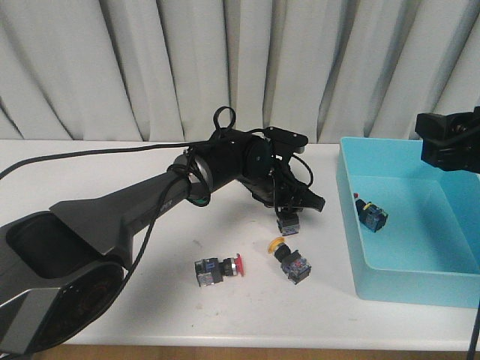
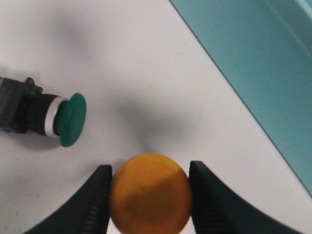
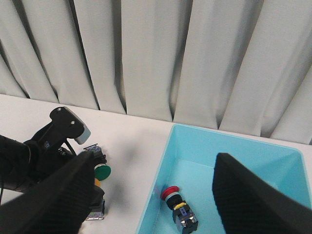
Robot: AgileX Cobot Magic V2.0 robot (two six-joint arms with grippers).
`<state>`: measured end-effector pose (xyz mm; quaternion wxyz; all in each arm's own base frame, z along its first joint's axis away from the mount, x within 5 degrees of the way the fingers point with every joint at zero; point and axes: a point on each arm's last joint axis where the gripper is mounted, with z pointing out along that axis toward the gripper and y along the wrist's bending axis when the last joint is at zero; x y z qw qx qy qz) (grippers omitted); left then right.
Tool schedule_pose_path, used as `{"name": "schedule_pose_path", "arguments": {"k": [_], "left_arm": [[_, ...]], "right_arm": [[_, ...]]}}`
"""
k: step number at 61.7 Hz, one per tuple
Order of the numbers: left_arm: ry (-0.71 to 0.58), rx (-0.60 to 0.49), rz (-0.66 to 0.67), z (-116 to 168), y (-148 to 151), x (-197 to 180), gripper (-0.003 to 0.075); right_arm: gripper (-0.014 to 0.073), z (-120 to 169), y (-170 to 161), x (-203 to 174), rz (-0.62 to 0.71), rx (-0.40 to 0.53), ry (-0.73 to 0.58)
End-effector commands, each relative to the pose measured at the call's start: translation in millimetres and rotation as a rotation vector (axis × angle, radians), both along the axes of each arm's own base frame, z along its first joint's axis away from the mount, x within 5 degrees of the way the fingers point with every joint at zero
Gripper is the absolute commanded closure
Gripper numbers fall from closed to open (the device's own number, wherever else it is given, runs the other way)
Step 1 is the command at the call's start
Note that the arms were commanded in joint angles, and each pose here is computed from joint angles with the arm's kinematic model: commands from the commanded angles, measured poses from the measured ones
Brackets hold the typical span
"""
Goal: Pick red and yellow buttons and place in box
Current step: 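Reach the left gripper down and grasp the yellow-capped button, then lift the yellow button with the left gripper toward the right gripper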
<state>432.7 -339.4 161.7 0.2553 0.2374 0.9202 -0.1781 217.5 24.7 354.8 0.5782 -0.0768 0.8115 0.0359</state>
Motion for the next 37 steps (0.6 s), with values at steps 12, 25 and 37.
{"name": "schedule_pose_path", "arguments": {"k": [12,25,37], "left_arm": [[-0.145,-0.176,-0.007,139.3,14.2,-24.9,0.0727],[-0.175,-0.193,0.001,212.2,53.5,-48.9,0.0726],[-0.219,-0.223,0.011,261.8,81.0,-73.6,0.0726]], "right_arm": [[0.0088,7.3,10.7,9.3,0.063,-0.100,-0.075],[0.0088,-12.9,49.4,21.0,0.266,-0.252,-0.040],[0.0088,-28.7,73.0,29.0,0.345,-0.258,-0.005]]}}
